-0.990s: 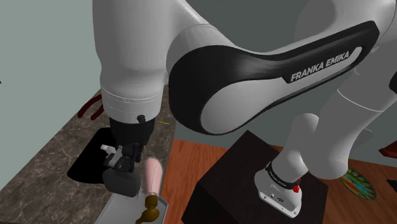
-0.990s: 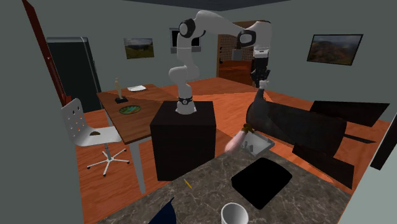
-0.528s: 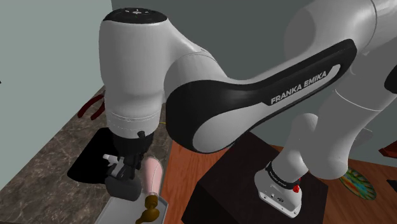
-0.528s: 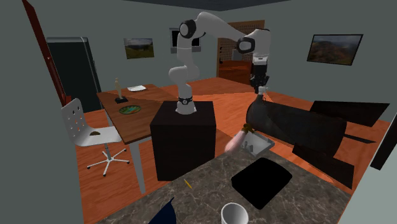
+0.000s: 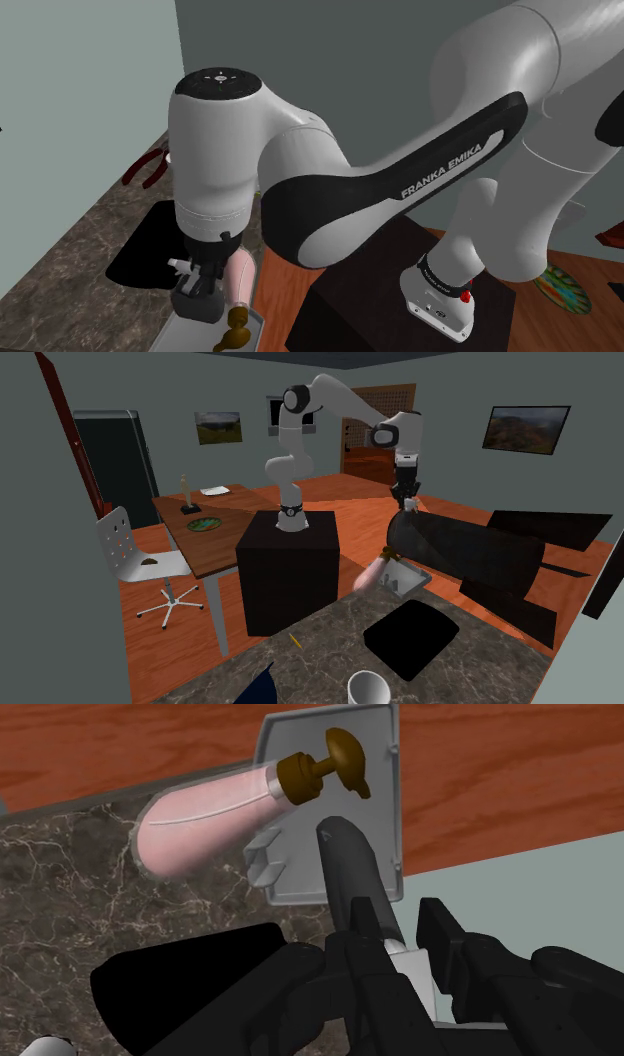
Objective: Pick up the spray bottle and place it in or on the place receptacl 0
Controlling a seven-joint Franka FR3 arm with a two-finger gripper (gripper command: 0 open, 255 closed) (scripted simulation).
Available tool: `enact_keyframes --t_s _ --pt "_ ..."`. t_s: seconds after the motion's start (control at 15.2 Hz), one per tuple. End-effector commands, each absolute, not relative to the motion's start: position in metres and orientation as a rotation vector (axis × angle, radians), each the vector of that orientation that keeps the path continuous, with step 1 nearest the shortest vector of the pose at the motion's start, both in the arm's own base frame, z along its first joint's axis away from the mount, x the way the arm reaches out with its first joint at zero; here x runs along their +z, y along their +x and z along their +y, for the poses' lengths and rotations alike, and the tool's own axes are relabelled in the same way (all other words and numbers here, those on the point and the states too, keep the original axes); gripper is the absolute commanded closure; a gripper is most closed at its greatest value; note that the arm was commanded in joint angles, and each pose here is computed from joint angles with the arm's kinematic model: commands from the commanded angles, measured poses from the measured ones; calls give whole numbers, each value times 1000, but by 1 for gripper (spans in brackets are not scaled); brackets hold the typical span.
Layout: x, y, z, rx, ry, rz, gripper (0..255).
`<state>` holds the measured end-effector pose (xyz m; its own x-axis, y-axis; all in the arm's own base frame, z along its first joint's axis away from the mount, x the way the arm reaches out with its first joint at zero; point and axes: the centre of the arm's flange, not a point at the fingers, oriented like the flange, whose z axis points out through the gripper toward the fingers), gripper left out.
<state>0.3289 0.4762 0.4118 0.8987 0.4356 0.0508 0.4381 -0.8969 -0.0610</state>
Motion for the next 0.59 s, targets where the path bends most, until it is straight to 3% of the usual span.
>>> enact_keyframes --t_s 0.0,0.53 --pt "402 329 476 -56 -2991 -689 255" --pt "366 329 476 -56 -2991 -689 255"
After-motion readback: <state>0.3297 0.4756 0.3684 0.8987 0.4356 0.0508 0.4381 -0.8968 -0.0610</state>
